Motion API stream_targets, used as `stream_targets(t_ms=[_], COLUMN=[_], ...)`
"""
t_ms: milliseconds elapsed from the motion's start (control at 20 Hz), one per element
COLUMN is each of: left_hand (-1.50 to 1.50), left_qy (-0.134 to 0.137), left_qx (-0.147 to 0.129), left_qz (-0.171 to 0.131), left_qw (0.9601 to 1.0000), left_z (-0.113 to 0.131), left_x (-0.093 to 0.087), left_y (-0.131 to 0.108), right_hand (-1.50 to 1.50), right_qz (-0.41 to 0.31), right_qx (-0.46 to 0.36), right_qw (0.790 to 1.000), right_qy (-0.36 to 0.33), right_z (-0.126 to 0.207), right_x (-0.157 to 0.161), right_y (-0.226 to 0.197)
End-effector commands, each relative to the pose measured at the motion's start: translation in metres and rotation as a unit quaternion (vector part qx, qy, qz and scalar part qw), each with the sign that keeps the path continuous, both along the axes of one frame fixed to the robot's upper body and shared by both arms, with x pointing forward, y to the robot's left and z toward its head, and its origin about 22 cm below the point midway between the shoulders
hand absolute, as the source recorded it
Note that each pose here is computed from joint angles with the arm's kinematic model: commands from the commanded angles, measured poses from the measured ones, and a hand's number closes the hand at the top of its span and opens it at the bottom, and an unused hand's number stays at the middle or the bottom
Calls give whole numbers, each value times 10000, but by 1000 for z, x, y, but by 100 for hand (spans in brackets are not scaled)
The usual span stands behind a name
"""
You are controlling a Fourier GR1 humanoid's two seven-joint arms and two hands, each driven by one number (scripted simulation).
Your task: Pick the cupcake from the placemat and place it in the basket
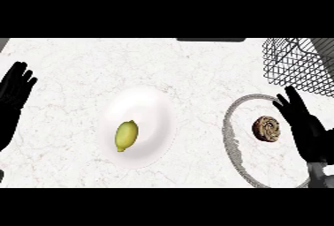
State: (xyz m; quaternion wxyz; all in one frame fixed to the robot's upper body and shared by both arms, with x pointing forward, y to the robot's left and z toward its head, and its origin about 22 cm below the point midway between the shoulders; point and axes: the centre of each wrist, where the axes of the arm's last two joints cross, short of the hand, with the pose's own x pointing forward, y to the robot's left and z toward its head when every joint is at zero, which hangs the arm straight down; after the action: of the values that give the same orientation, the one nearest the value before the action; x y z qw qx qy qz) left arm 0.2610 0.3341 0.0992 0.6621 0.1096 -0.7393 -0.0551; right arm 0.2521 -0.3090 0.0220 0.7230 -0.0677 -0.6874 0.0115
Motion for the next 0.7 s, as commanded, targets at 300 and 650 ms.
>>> stream_targets(t_ms=[300,650], left_hand=[0,0], left_qy=[960,1386], left_qx=[-293,-343], left_qz=[-129,295], left_qw=[9949,9893], left_z=[-38,-48], left_x=[1,13], left_y=[-12,-9], right_hand=[150,-150], right_qz=[3823,5287], right_qx=[487,883], right_qw=[8639,7383], right_qy=[-3242,-4094], right_z=[139,102], right_x=[55,29], right_y=[57,42])
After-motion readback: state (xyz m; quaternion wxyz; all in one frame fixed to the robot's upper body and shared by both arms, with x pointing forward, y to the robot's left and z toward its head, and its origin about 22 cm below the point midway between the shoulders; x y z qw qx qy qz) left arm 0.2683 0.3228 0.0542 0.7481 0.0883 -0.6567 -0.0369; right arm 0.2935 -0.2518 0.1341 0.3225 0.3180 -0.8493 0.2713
